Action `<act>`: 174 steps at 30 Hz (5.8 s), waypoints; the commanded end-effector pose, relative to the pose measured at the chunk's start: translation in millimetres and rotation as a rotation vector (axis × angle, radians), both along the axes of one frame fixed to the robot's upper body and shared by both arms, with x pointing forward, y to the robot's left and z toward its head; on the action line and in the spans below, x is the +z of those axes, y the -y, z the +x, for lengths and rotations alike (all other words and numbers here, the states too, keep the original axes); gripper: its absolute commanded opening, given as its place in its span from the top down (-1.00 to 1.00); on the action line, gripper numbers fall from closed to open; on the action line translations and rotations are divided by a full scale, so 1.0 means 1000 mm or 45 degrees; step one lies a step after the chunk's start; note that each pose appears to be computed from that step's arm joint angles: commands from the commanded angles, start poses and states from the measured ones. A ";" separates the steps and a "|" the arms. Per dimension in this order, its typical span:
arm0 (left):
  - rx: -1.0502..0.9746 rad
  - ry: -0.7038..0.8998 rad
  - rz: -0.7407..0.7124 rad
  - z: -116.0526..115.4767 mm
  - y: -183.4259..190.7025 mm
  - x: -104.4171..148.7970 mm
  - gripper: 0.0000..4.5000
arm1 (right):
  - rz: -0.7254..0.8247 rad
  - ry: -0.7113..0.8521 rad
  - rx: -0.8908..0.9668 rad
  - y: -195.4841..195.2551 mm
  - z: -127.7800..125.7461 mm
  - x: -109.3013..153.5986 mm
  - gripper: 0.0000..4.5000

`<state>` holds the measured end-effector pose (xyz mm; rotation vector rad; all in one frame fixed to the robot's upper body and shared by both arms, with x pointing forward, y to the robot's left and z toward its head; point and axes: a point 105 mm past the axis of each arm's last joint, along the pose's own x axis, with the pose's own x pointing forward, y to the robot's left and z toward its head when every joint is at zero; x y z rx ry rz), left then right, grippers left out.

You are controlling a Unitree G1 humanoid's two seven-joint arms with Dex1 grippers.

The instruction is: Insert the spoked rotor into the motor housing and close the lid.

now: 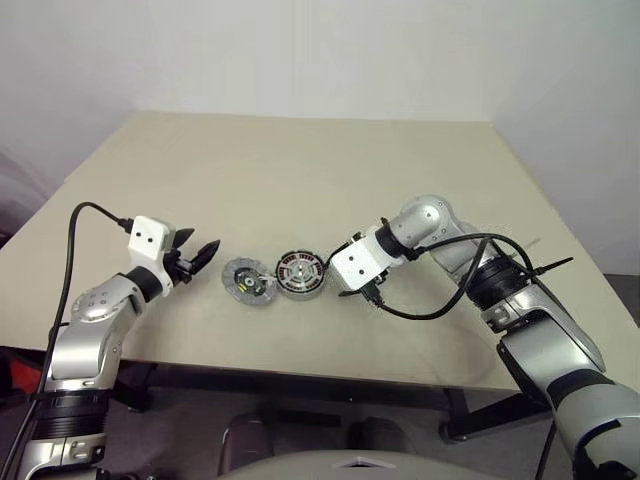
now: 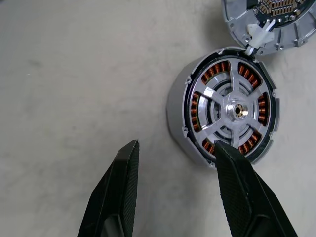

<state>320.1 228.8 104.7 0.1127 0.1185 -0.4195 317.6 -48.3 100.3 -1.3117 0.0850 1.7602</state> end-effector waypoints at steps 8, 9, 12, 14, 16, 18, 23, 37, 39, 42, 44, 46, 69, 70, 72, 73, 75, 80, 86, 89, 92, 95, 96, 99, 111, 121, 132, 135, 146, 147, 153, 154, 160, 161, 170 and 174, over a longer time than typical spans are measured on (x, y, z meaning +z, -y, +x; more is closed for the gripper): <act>0.014 0.057 0.005 0.000 -0.002 0.011 -0.44 | 0.036 0.060 0.022 -0.023 0.004 0.000 -0.19; 0.016 0.058 0.005 0.000 -0.002 0.012 -0.44 | 0.036 0.055 0.019 -0.023 0.004 -0.001 -0.19; 0.022 0.059 0.007 -0.001 -0.003 0.012 -0.44 | 0.010 0.046 0.007 -0.019 0.006 -0.008 -0.19; 0.024 0.059 0.007 -0.001 -0.004 0.012 -0.44 | -0.006 0.034 -0.005 -0.016 0.006 -0.013 -0.19; 0.025 0.059 0.008 -0.001 -0.004 0.012 -0.44 | -0.018 0.030 -0.018 -0.014 0.008 -0.018 -0.19; 0.026 0.059 0.010 -0.001 -0.004 0.012 -0.44 | -0.024 0.031 -0.028 -0.012 0.009 -0.021 -0.19; 0.024 0.057 0.012 -0.001 -0.005 0.012 -0.44 | -0.023 0.036 -0.024 -0.010 0.008 -0.021 -0.19; 0.026 0.060 0.013 0.000 -0.005 0.012 -0.44 | 0.026 0.084 -0.026 -0.017 0.010 -0.010 1.00; 0.029 0.059 0.013 0.000 -0.005 0.012 -0.44 | 0.029 0.098 -0.037 -0.016 0.013 -0.008 1.00; 0.033 0.057 0.010 -0.001 -0.006 0.011 -0.44 | 0.019 0.115 -0.045 -0.012 0.016 -0.004 1.00; 0.035 0.056 0.007 -0.001 -0.005 0.010 -0.44 | 0.014 0.123 -0.059 -0.007 0.018 -0.001 1.00; 0.038 0.054 0.002 -0.002 -0.005 0.009 -0.44 | 0.031 0.115 -0.094 -0.003 0.021 0.005 1.00; 0.104 0.032 -0.059 -0.019 0.000 -0.011 -0.44 | 0.025 -1.104 -1.457 0.005 0.003 0.031 1.00; 0.105 0.032 -0.057 -0.019 -0.001 -0.010 -0.44 | 0.035 -1.119 -1.551 0.003 0.008 0.027 1.00; 0.105 0.032 -0.053 -0.019 -0.002 -0.009 -0.44 | 0.069 -1.121 -1.685 -0.001 0.017 0.021 1.00; 0.105 0.032 -0.048 -0.019 -0.002 -0.009 -0.44 | 0.082 -1.122 -1.722 -0.003 0.019 0.019 1.00; 0.102 0.033 -0.041 -0.019 -0.003 -0.007 -0.44 | 0.111 -1.153 -1.752 -0.012 0.020 0.021 1.00; 0.093 0.030 -0.025 -0.018 -0.005 -0.005 -0.44 | 0.174 -1.194 -1.774 -0.030 0.022 0.026 1.00; 0.087 0.031 -0.012 -0.018 -0.006 -0.003 -0.44 | 0.209 -1.299 -1.741 -0.051 0.018 0.029 1.00; 0.087 0.030 -0.009 -0.018 -0.007 -0.003 -0.44 | 0.214 -1.289 -1.702 -0.055 0.015 0.031 0.68; 0.089 0.028 -0.008 -0.019 -0.007 -0.003 -0.44 | 0.209 -1.261 -1.708 -0.055 0.015 0.031 0.29; 0.091 0.025 -0.005 -0.019 -0.008 -0.003 -0.44 | 0.221 -1.254 -1.676 -0.059 0.014 0.037 -0.19; 0.091 0.025 -0.004 -0.019 -0.008 -0.004 -0.44 | 0.224 -1.252 -1.672 -0.059 0.014 0.038 -0.32; 0.092 0.025 -0.003 -0.019 -0.008 -0.003 -0.44 | 0.245 -1.267 -1.612 -0.063 0.011 0.048 -0.80; 0.096 0.036 -0.004 -0.015 -0.010 -0.001 -0.44 | 0.663 -0.595 -0.614 -0.056 0.011 0.117 -0.99; 0.067 0.051 -0.002 -0.005 -0.007 0.004 -0.44 | 0.069 -0.081 -0.124 0.020 0.014 0.056 -0.99; 0.064 0.048 -0.008 -0.002 -0.005 0.002 -0.44 | -0.070 -0.017 0.103 0.008 -0.002 0.025 -0.99; 0.068 0.049 -0.007 -0.003 -0.006 0.002 -0.44 | -0.094 -0.020 0.133 0.005 -0.005 0.017 -0.99; 0.082 0.049 -0.002 -0.007 -0.008 0.001 -0.44 | -0.180 0.002 0.158 0.010 -0.002 -0.005 -0.99; 0.082 0.048 -0.002 -0.007 -0.009 0.001 -0.44 | -0.184 0.002 0.160 0.010 -0.002 -0.006 -0.99; 0.088 0.051 -0.002 -0.007 -0.009 0.001 -0.44 | -0.207 -0.003 0.204 0.017 -0.010 -0.010 -0.99; 0.089 0.050 -0.002 -0.007 -0.009 0.001 -0.44 | -0.205 -0.002 0.210 0.016 -0.011 -0.010 -0.99; 0.092 0.052 0.000 -0.005 -0.011 0.002 -0.44 | -0.206 -0.015 0.211 0.012 -0.015 -0.018 -0.81; 0.092 0.053 0.001 -0.005 -0.011 0.002 -0.44 | -0.206 -0.008 0.198 0.012 -0.013 -0.020 -0.69; 0.096 0.054 0.004 -0.004 -0.012 0.003 -0.44 | -0.153 0.032 0.158 0.003 -0.005 -0.015 0.20; 0.100 0.054 0.002 -0.004 -0.013 0.003 -0.44 | -0.117 0.046 0.115 -0.003 0.000 -0.012 0.20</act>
